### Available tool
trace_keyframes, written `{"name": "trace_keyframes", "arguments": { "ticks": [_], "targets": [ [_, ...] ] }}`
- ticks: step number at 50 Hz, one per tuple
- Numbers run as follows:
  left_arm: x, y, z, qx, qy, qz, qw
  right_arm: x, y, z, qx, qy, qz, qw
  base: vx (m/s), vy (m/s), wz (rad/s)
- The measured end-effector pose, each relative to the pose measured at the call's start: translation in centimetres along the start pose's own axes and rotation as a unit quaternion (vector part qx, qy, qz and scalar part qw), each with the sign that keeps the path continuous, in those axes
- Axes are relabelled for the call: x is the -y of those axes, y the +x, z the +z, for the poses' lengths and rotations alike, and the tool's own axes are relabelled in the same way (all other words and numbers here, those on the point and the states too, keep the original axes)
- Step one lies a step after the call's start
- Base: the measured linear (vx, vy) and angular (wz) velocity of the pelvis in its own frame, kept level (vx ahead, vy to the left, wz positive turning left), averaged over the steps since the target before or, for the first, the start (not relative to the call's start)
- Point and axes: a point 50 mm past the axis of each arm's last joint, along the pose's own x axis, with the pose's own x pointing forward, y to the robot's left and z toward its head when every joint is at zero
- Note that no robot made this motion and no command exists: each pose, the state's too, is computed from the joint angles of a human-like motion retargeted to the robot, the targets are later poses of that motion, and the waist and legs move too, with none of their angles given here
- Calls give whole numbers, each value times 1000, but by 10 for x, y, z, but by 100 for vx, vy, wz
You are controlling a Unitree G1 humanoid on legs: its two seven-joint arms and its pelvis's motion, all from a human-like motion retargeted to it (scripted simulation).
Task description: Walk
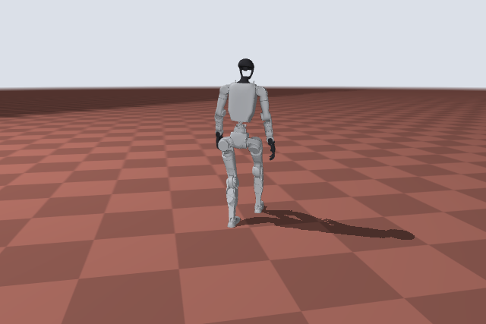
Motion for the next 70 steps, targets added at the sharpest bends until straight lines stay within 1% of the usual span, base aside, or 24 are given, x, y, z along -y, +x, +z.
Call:
{"name": "trace_keyframes", "arguments": {
  "ticks": [3,7,13,17,27,33,38,45,50,57,63,66,70],
  "targets": [
    [3,-2,-7,-12,0,-8,1000,-1,-1,-6,-13,6,1,1000,55,-8,5],
    [13,-11,-36,-60,-14,-20,998,-6,-3,-17,-32,14,2,999,59,-12,-3],
    [23,-29,-78,-133,-30,-54,989,-1,-2,-10,-24,30,1,999,57,-10,10],
    [20,-27,-74,-127,-34,-55,990,7,3,15,15,41,-12,999,55,-10,17],
    [9,-17,-46,-69,-54,-17,996,24,3,96,149,51,-35,987,58,-4,11],
    [8,-12,-35,-58,-54,-4,997,23,1,114,180,28,-32,983,59,1,20],
    [9,-13,-40,-71,-65,2,995,8,4,92,144,15,-10,989,60,-1,0],
    [12,-17,-54,-104,-82,-11,991,-18,3,27,35,7,48,998,60,1,27],
    [11,-13,-43,-86,-57,-19,994,-17,0,1,-5,-6,54,998,60,2,16],
    [5,-3,-9,-24,-25,-8,999,-6,-5,-21,-34,-24,34,999,62,-1,10],
    [0,2,16,29,-7,-2,1000,-1,-6,-30,-52,-25,22,998,59,-5,-6],
    [1,1,12,24,-4,-2,1000,-1,-6,-32,-58,-21,17,998,56,-7,12],
    [10,-6,-17,-24,-12,-10,1000,-5,-6,-33,-61,-18,11,998,59,-11,12]
  ]
}}
